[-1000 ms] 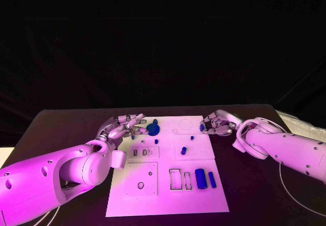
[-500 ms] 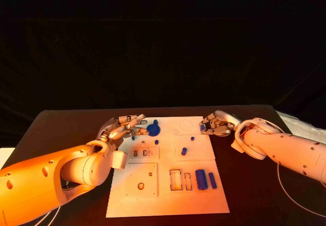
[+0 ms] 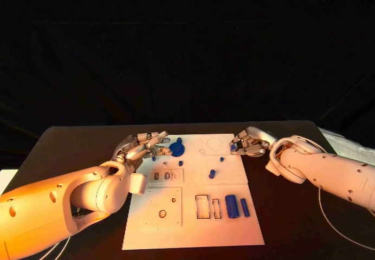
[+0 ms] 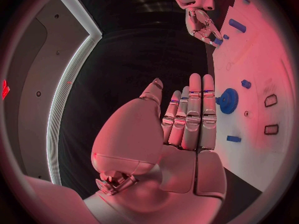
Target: Assemble the parts on the task board
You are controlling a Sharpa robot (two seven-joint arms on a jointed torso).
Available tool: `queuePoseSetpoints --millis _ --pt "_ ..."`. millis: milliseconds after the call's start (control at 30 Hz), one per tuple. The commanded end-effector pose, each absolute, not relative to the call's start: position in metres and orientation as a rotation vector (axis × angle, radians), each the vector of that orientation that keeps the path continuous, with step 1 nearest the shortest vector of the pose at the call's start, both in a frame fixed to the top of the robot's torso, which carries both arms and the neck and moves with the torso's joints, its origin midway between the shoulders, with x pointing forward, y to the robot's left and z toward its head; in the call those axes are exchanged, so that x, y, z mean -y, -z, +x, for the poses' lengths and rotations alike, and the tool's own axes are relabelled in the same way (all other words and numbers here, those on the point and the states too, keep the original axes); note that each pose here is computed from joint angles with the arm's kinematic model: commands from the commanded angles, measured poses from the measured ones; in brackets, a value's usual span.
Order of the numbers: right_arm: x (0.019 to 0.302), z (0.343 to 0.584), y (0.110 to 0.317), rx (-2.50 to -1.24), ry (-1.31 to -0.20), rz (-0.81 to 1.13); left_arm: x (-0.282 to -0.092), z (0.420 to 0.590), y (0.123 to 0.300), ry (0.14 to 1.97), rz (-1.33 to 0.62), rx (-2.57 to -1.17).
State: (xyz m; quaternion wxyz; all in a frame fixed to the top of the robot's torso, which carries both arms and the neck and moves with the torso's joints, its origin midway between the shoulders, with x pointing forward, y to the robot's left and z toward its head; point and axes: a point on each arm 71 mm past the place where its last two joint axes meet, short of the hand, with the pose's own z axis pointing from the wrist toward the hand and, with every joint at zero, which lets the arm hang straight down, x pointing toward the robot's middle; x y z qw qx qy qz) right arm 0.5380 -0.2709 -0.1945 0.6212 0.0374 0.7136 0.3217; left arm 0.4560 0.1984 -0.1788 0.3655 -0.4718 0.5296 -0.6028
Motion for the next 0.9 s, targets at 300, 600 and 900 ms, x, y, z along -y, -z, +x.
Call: queuePoseSetpoints --millis 300,600,900 --pt "0.255 0.529 0.176 -1.578 -0.759 0.173 -0.198 0.457 0.178 1.570 -1.195 -1.362" --pt "0.202 0.509 0.164 -1.605 -0.796 0.134 -0.206 0.464 0.181 1.547 -1.203 -1.346" --pt "0.140 0.490 0.174 -1.628 -0.794 0.015 -0.218 0.474 0.186 1.510 -1.243 -1.319"
